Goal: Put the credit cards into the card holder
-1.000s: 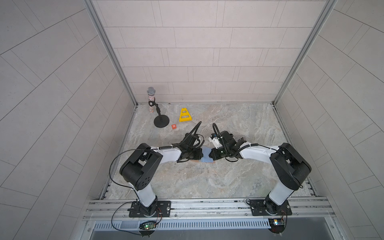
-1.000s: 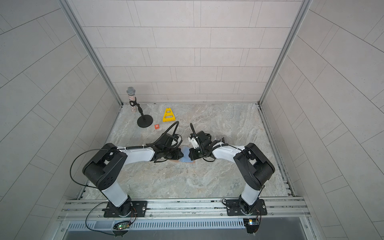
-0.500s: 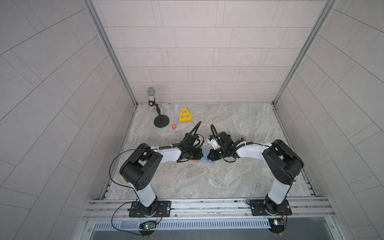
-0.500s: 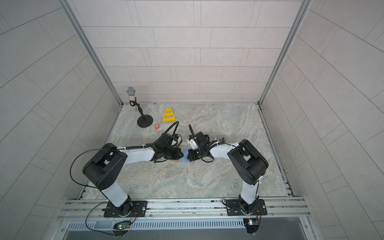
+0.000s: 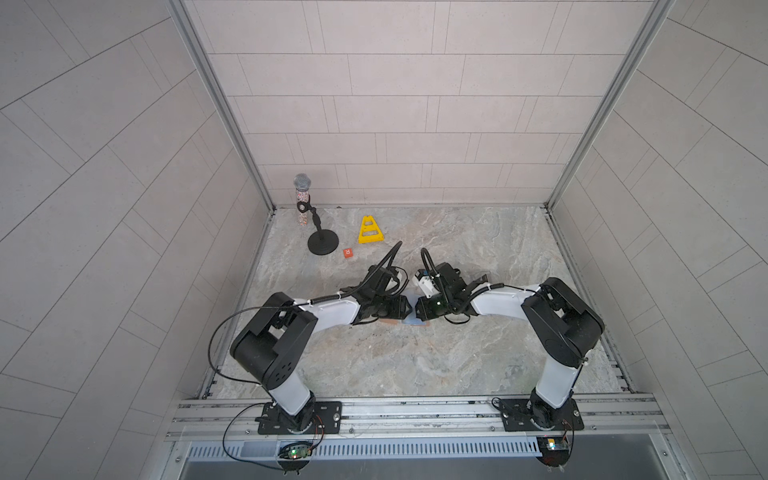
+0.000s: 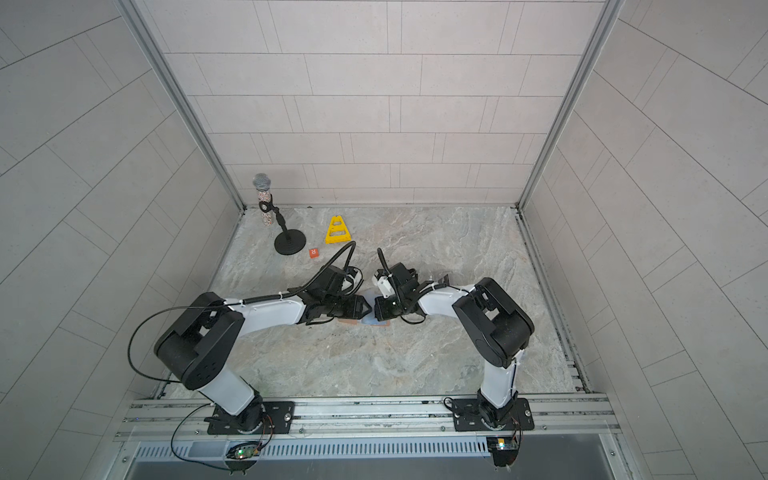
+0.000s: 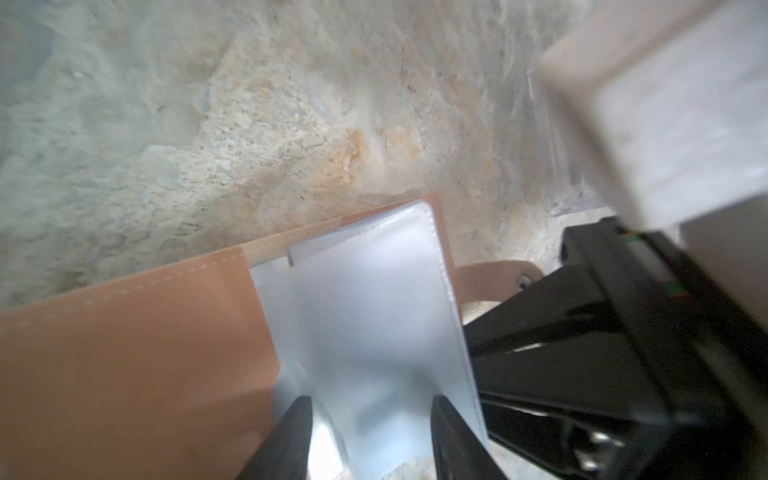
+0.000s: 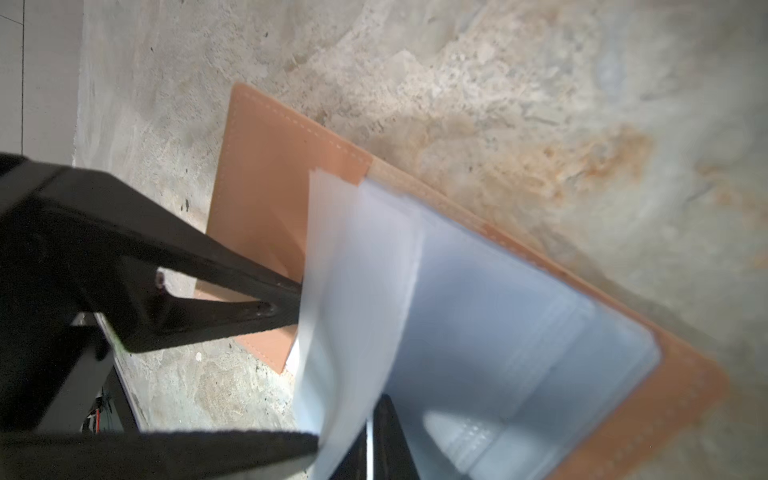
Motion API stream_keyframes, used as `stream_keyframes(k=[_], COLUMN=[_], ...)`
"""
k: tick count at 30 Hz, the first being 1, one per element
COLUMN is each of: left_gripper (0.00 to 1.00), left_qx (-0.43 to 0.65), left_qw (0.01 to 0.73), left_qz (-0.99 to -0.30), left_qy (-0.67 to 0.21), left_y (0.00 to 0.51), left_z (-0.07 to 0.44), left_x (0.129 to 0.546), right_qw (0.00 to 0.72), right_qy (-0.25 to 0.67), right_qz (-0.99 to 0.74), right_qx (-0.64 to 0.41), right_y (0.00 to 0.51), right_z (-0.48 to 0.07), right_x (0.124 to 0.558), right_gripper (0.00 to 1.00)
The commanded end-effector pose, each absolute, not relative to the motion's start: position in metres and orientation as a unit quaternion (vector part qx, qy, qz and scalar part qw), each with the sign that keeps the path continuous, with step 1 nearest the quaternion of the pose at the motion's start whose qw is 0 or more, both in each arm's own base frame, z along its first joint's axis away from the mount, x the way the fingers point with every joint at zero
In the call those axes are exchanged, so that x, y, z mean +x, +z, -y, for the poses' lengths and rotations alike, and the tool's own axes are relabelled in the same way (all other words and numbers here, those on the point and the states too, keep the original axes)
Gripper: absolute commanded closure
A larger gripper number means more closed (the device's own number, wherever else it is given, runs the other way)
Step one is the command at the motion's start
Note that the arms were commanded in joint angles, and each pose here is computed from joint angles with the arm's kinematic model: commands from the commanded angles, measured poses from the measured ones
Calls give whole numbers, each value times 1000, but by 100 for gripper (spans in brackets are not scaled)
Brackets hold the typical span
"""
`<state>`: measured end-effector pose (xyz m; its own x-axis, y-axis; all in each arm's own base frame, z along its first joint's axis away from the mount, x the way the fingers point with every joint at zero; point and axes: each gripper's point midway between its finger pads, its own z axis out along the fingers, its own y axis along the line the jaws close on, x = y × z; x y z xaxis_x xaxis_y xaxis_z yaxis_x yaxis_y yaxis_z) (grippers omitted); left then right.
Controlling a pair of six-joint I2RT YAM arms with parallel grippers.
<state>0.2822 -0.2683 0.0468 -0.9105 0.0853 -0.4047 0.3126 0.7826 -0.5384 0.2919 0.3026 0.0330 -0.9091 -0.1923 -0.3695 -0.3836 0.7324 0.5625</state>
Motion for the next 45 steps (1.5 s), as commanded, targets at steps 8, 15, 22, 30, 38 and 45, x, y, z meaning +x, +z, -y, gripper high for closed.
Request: stream_keyframes(k=[8, 15, 22, 30, 38, 45], left_gripper=[41, 40, 40, 40, 42, 47], left_qx=[108, 90, 78, 74, 68, 81], left_qw=[229, 286, 308, 311, 306, 270], left_qz=[-930, -929, -927, -928, -924, -923], left_qy=[-265, -218, -197, -189, -217, -263], left_y=[73, 98, 105, 103, 94, 81], left_z=[245, 216, 203, 196, 205, 230], left_x=[281, 283, 282, 279, 278, 281], right_qw=[149, 147, 141, 135, 146, 188], right_qy=[355, 364, 358, 314, 353, 341], right_qz=[-909, -905, -905, -922, -905, -904], right_qx=[-156, -166, -181, -179, -186, -178], right_y=[43, 49, 46, 28, 46, 77], right_z=[-313, -329, -350, -348, -357, -343], right_x=[295, 300, 305, 312, 308, 314], right_gripper=[87, 76, 73, 73, 72, 69])
